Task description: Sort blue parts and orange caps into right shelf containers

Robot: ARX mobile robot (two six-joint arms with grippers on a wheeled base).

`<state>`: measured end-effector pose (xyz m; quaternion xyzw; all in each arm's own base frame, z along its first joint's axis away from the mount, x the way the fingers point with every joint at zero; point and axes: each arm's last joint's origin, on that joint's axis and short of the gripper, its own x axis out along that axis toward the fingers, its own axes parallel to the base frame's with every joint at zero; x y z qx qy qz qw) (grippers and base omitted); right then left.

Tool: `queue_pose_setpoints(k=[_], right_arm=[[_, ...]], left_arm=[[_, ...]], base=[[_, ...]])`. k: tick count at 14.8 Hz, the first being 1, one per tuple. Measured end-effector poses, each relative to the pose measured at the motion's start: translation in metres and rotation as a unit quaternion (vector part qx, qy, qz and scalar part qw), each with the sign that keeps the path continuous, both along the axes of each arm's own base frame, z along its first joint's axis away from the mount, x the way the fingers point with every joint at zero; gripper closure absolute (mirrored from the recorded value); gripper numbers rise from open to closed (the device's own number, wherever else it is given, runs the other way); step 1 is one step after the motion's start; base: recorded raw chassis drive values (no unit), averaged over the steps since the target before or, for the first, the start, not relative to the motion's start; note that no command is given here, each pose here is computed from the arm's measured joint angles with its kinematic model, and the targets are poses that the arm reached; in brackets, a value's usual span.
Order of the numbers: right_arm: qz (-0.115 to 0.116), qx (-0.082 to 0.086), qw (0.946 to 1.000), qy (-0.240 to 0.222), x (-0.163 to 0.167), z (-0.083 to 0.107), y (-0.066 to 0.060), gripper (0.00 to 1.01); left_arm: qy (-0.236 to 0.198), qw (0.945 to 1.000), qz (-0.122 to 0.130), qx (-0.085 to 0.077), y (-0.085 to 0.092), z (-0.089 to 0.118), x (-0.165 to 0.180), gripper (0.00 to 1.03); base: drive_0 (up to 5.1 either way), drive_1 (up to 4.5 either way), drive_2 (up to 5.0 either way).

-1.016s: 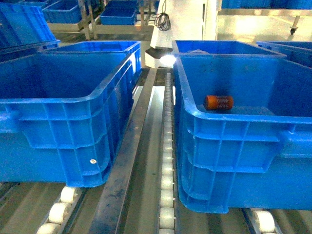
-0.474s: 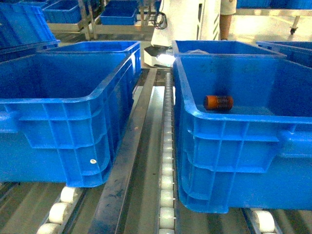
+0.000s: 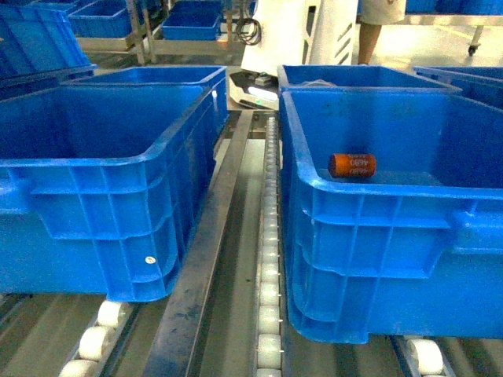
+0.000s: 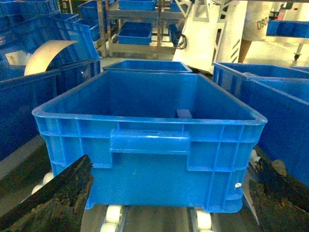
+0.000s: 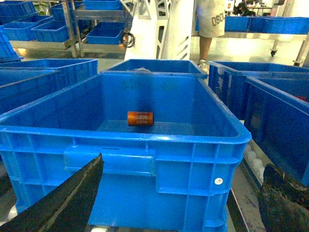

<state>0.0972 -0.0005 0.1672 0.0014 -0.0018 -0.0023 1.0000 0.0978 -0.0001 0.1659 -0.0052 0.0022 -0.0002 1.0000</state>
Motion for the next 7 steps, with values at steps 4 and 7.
queue_pose_setpoints(k=[4, 7], right_arm=[[0.000, 0.000, 1.0000, 0.000, 0.0000, 0.0000, 0.0000, 0.03], [0.000, 0.000, 1.0000, 0.000, 0.0000, 0.0000, 0.0000, 0.03]], left_arm=[[0.000, 1.0000, 0.000, 0.000, 0.0000, 0.0000, 0.0000, 0.05], [0.000, 1.0000, 0.000, 0.000, 0.0000, 0.0000, 0.0000, 0.05]], base=[[0.0, 0.00, 0.0], [0.0, 0.00, 0.0]])
